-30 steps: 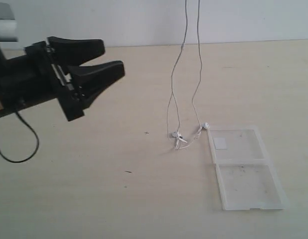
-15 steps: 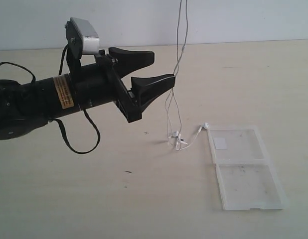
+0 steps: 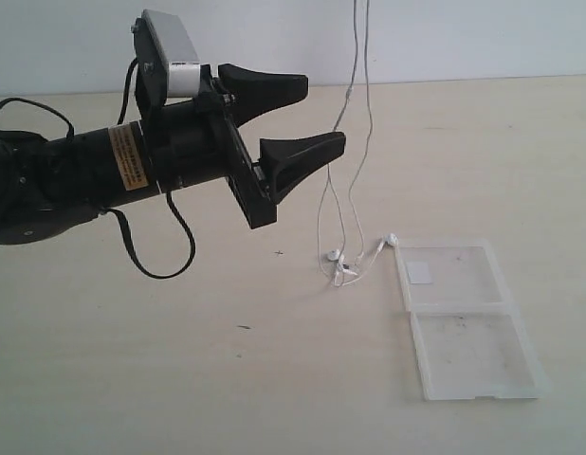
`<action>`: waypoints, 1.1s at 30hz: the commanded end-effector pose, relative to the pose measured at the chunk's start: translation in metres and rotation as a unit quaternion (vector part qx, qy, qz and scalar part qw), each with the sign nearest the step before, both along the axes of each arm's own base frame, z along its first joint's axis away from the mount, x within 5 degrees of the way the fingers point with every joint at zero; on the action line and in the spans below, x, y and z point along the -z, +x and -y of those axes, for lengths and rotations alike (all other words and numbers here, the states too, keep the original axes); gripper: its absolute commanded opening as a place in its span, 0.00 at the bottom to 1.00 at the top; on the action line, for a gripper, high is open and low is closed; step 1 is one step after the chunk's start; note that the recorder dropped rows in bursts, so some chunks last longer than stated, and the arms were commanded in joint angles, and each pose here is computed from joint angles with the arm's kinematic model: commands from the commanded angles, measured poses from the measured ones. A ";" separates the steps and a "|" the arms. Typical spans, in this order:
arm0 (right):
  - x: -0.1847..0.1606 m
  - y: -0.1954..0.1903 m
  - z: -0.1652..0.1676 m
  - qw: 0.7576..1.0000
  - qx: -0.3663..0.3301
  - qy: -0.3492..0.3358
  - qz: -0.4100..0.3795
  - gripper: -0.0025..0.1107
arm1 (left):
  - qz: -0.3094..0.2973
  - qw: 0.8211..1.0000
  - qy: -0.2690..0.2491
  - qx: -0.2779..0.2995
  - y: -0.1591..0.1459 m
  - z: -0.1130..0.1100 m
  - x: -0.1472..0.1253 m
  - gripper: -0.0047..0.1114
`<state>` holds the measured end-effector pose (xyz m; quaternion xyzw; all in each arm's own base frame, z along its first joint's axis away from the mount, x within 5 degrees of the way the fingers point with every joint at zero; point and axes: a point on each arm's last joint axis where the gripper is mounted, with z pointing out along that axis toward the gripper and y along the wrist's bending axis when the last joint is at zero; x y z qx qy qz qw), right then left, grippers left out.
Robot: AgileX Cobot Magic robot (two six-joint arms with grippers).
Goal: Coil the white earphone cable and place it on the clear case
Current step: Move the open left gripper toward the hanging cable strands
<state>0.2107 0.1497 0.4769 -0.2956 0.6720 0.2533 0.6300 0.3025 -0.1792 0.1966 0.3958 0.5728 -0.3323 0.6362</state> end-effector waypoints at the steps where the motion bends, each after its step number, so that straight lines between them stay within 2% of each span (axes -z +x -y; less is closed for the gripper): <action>1: 0.002 0.002 -0.001 1.000 0.001 -0.003 -0.002 0.02 | 0.036 0.999 0.012 0.003 0.000 0.002 0.000 0.66; 10: 0.003 0.001 -0.001 1.000 -0.004 -0.008 -0.007 0.02 | 0.071 0.997 0.030 0.001 0.000 0.002 0.000 0.65; 21: 0.003 0.001 -0.002 1.000 -0.004 -0.009 -0.007 0.02 | 0.031 0.999 0.009 0.017 0.011 0.010 0.006 0.65; 33: 0.004 0.001 -0.002 1.000 -0.005 -0.009 -0.007 0.02 | 0.021 0.999 -0.004 0.028 0.014 0.017 0.016 0.65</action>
